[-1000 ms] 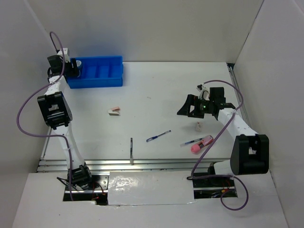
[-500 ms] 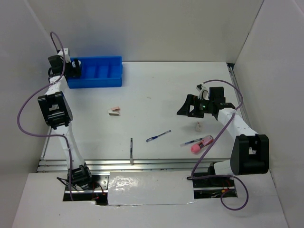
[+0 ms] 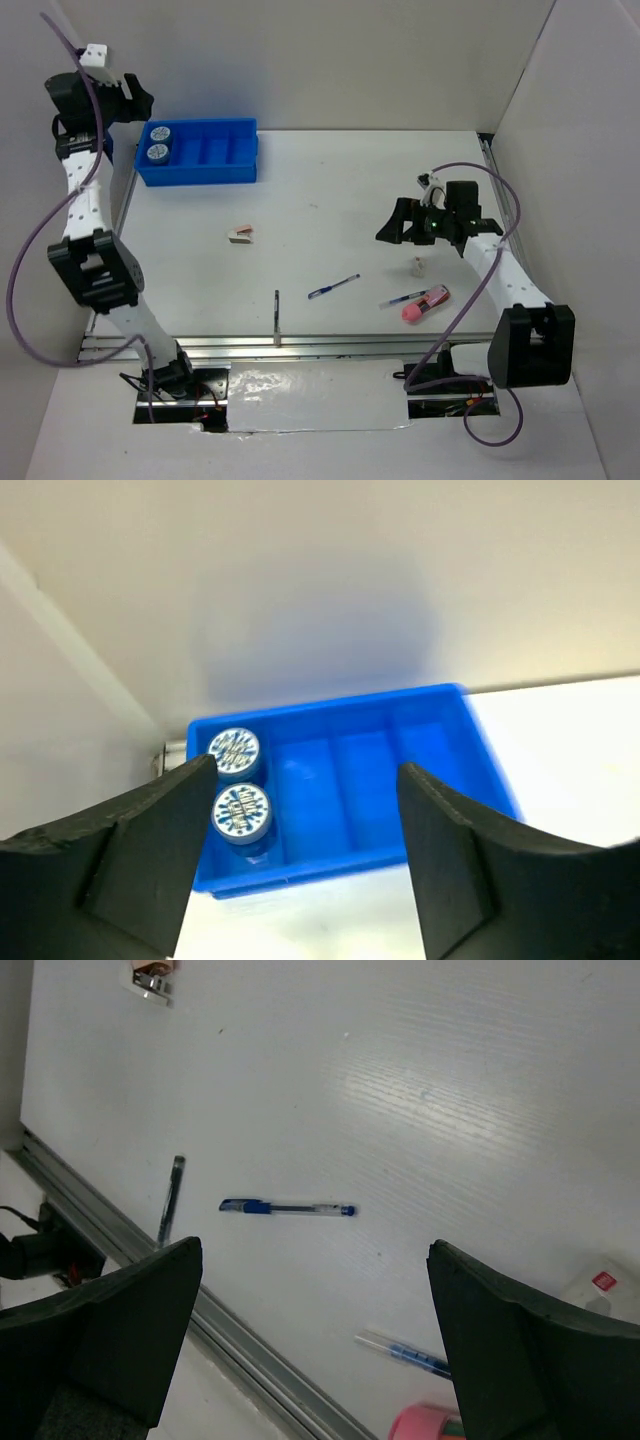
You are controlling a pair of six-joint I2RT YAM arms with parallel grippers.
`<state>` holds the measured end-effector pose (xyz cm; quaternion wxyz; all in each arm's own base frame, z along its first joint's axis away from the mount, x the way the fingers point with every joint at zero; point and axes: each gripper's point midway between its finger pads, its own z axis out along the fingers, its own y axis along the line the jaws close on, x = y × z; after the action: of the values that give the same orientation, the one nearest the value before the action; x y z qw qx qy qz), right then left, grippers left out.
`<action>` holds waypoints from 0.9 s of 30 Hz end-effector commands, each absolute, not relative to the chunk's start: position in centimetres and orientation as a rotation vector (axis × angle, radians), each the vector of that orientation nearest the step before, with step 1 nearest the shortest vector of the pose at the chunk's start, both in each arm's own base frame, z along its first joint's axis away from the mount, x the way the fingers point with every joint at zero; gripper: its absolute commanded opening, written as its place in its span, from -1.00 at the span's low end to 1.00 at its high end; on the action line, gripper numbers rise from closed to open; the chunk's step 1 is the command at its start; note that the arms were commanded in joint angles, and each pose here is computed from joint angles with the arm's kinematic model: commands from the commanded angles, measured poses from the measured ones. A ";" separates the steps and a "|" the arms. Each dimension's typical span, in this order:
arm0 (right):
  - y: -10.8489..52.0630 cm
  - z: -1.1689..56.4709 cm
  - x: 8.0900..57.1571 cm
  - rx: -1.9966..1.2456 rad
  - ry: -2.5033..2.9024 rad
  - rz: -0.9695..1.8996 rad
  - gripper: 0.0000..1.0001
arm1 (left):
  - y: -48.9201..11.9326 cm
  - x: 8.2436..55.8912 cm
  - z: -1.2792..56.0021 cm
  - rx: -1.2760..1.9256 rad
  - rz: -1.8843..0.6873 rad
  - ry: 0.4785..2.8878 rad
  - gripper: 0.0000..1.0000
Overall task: Sort the stationery into containers
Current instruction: Place the stationery in the storage box, then move the stationery to the center of the board.
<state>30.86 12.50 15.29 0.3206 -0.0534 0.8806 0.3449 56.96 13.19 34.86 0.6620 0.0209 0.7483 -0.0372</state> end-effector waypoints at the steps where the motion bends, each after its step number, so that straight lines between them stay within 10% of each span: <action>1: 11.4 18.6 30.8 -0.229 2.227 0.769 1.00 | 8.2 51.6 35.3 0.225 -0.202 1.758 0.67; 11: 7.1 18.0 26.6 -0.435 2.237 0.400 0.86 | -5.5 32.7 17.8 0.827 -0.494 2.144 0.50; 16: 3.7 14.2 26.0 -0.379 2.381 0.188 0.33 | -10.7 28.5 14.1 0.973 -0.541 2.208 0.36; 27: 2.5 8.0 28.3 -0.255 2.653 0.073 0.76 | -11.8 30.2 15.2 0.843 -0.289 2.218 0.58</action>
<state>26.81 2.80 7.45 0.2260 -0.1021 0.9673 0.0525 28.07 -13.02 13.23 0.3226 0.3751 0.8534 -0.1643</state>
